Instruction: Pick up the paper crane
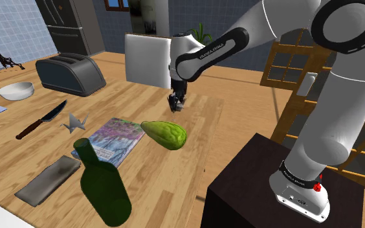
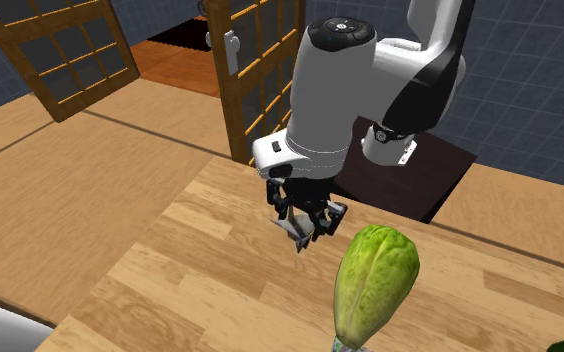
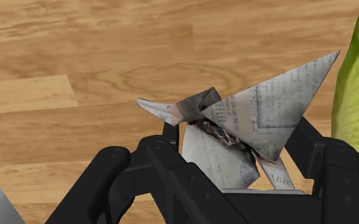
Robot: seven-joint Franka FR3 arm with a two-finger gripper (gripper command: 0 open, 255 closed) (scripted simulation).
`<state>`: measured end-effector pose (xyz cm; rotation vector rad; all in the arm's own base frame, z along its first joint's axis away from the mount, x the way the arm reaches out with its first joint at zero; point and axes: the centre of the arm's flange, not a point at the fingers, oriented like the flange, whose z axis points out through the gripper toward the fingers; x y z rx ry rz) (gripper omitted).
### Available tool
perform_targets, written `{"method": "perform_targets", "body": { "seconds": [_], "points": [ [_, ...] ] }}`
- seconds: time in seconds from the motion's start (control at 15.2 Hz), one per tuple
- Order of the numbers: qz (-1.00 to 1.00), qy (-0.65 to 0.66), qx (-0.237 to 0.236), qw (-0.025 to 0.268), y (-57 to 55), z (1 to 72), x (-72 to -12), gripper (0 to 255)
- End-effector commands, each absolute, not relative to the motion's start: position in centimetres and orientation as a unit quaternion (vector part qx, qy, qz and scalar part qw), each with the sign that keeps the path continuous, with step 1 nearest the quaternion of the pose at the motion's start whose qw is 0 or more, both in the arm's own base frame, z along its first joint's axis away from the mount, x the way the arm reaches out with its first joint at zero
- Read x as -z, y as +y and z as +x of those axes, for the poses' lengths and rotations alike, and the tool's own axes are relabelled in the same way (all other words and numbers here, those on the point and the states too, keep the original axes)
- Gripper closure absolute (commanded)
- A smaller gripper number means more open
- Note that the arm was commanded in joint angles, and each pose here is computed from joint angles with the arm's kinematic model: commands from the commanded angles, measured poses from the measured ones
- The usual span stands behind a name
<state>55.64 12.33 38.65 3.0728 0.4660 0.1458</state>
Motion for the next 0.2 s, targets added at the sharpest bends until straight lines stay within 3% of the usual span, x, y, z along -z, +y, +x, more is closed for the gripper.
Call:
{"method": "perform_targets", "body": {
  "seconds": [0.0,0.13],
  "points": [
    [0.988,0.15,-0.047,0.015,12.27,55.67,-39.76,255],
    [0.988,0.15,-0.047,0.015,12.27,55.67,-39.84,255]
  ]
}}
